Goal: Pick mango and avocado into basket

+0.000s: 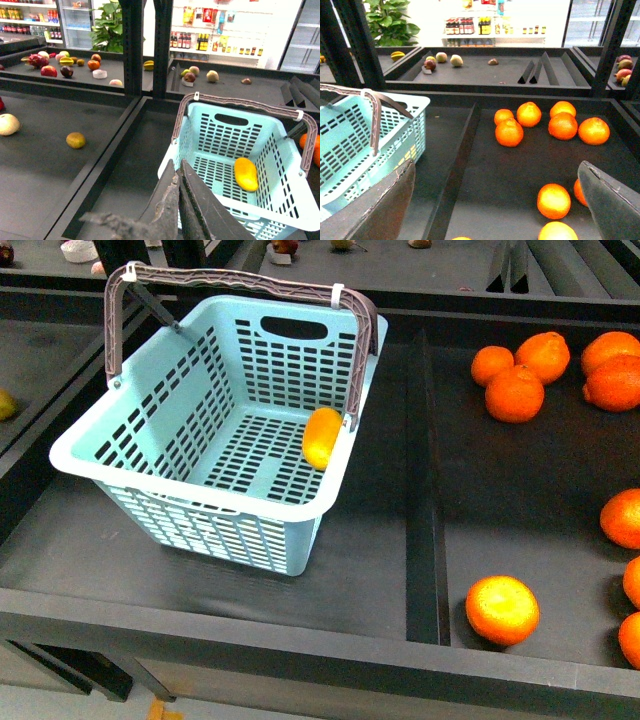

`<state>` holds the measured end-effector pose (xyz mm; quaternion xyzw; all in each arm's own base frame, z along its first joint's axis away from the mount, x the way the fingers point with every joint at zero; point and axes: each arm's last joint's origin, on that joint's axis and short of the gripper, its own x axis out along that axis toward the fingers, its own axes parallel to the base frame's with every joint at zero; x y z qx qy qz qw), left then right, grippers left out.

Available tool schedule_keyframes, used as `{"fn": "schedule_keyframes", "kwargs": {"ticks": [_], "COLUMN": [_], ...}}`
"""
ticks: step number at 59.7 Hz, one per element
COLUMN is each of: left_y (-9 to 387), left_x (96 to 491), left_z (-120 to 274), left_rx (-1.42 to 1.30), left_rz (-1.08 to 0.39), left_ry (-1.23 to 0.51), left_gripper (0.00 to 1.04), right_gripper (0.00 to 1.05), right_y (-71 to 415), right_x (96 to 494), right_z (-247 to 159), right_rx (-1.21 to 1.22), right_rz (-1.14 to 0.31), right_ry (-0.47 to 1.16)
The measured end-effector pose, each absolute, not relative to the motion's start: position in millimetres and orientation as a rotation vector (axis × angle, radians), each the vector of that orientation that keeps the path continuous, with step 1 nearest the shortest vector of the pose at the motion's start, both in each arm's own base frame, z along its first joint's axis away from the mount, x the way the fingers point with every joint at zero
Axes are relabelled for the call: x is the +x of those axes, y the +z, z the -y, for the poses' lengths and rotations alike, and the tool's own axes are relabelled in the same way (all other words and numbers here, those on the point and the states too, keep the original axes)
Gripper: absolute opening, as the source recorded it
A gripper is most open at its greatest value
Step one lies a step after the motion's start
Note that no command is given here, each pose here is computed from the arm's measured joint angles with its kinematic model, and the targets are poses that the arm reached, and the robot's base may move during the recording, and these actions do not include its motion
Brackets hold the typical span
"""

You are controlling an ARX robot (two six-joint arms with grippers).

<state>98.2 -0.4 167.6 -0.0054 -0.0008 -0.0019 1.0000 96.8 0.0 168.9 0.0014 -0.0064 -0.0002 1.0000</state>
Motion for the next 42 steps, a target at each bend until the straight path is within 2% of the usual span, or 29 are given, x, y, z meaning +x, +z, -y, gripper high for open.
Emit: {"fn": "schedule_keyframes", "kwargs": {"ticks": [14, 39, 40, 42], "left_y": [168.0, 168.0, 168.0, 168.0], "left_x": [97.2, 97.2, 97.2, 97.2], "left_z": [0.4, 0.4, 0.4, 0.4], "left_rx": [-0.012, -0.011, -0.011, -0.009], "left_rz": [0.009, 0.009, 0.009, 0.009], "left_ry": [-0.003, -0.003, -0.003, -0.003], "left_gripper": [0.04, 0.95, 0.98, 0.96], "right_gripper": [0.96, 0.96, 0.96, 0.96], "right_y": [168.9, 168.9, 168.9, 168.9], "right_x": [96.8, 96.8, 96.8, 96.8], "right_z": [0.0, 0.0, 0.0, 0.0], "right_rx": [0.003, 0.003, 0.003, 0.003], "right_rz": [0.013, 0.013, 0.013, 0.013], "right_ry": [0.000, 0.000, 0.000, 0.000]}}
